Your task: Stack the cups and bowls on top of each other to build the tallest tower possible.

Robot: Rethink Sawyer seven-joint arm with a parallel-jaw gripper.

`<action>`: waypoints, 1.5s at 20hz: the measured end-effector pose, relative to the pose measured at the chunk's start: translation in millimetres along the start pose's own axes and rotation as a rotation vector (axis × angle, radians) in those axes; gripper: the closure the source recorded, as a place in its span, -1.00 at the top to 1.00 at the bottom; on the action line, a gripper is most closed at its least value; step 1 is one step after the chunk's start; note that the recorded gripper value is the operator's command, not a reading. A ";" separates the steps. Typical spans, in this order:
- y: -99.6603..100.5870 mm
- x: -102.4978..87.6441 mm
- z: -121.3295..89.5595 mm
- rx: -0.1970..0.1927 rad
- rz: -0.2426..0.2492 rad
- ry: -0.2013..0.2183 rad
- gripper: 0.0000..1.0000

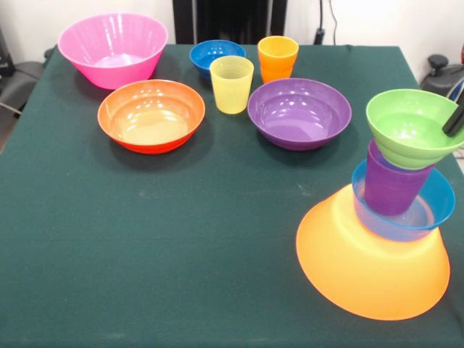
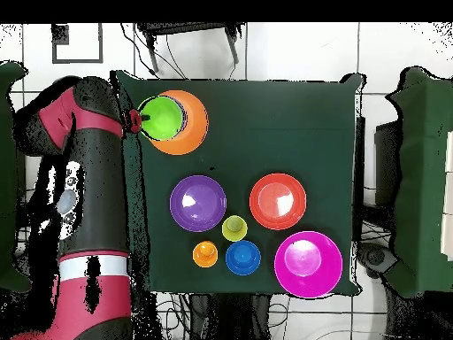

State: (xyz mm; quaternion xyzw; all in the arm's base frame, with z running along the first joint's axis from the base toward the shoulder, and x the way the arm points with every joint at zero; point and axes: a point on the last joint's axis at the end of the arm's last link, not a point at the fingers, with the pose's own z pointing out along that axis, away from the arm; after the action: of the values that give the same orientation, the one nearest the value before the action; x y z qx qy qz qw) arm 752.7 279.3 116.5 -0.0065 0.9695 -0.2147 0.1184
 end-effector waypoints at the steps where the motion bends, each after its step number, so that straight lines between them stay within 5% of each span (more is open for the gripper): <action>1: -0.4 0.9 1.5 -0.001 0.000 0.000 -1.00; 17: -2.5 6.9 14.5 -0.014 -0.003 -0.017 -1.00; 18: -2.4 6.6 14.6 -0.016 -0.003 -0.019 1.00; 30: -2.8 14.0 19.2 -0.016 -0.007 -0.005 1.00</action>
State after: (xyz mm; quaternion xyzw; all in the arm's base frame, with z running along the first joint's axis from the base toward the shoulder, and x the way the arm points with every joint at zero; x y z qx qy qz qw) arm 743.5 267.9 97.7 -0.0113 0.9708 -0.2073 0.1202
